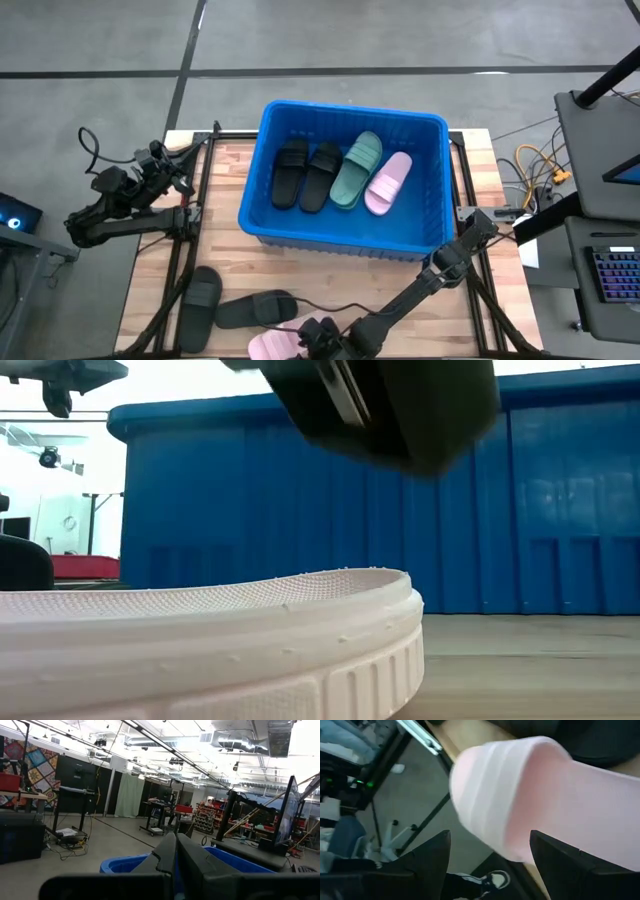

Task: Pick and place slides into bin
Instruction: Put the pink slide into the blue bin

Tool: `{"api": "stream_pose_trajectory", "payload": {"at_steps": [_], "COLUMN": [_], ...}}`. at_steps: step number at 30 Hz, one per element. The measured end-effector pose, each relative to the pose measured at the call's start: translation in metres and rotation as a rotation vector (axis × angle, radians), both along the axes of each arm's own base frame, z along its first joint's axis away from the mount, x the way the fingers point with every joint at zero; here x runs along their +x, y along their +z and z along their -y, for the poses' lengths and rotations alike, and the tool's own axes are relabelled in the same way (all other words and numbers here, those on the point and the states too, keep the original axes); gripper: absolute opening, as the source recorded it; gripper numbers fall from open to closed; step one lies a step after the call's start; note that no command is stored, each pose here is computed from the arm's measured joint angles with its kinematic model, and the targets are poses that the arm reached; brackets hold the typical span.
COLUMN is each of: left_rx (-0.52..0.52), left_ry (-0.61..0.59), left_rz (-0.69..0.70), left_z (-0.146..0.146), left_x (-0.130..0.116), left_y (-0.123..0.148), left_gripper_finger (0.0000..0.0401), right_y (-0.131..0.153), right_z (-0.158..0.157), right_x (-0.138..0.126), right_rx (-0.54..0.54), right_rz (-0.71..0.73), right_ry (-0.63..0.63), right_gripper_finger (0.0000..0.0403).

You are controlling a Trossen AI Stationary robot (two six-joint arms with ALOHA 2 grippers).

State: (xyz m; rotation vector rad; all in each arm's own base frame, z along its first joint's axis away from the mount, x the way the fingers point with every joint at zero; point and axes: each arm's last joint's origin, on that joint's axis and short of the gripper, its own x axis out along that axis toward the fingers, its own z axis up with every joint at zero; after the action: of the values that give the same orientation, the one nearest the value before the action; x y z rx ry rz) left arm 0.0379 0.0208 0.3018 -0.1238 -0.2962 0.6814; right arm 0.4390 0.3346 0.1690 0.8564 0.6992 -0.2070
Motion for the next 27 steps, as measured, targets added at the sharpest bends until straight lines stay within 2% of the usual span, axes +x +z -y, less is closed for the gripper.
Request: {"api": "stream_pose_trajectory", "payload": {"at_steps": [4,13,23,27], "left_rx": [0.0,0.0,0.0,0.0], "left_ry": [0.0,0.0,0.0,0.0], "left_rz": [0.0,0.0,0.001,0.001], "left_z": [0.0,0.0,0.0,0.0], "left_x": [0.0,0.0,0.0,0.0], "left_y": [0.0,0.0,0.0,0.0], "left_gripper_finger": [0.0,0.0,0.0,0.0], "right_y": [-0.014,-0.032,-0.033,-0.034], "right_z": [0.003,0.006,0.01,0.013], "right_x": [-0.004,0.001,0.004,0.005], "right_rx": [-0.045,-0.013,-0.006,-0.006], "right_rz": [-0.02,0.065,0.078,0.077], "right_ry": [-0.025,-0.009,-0.021,-0.027], "right_gripper_finger": [0.0263,0.0263,0.026,0.0236]}}
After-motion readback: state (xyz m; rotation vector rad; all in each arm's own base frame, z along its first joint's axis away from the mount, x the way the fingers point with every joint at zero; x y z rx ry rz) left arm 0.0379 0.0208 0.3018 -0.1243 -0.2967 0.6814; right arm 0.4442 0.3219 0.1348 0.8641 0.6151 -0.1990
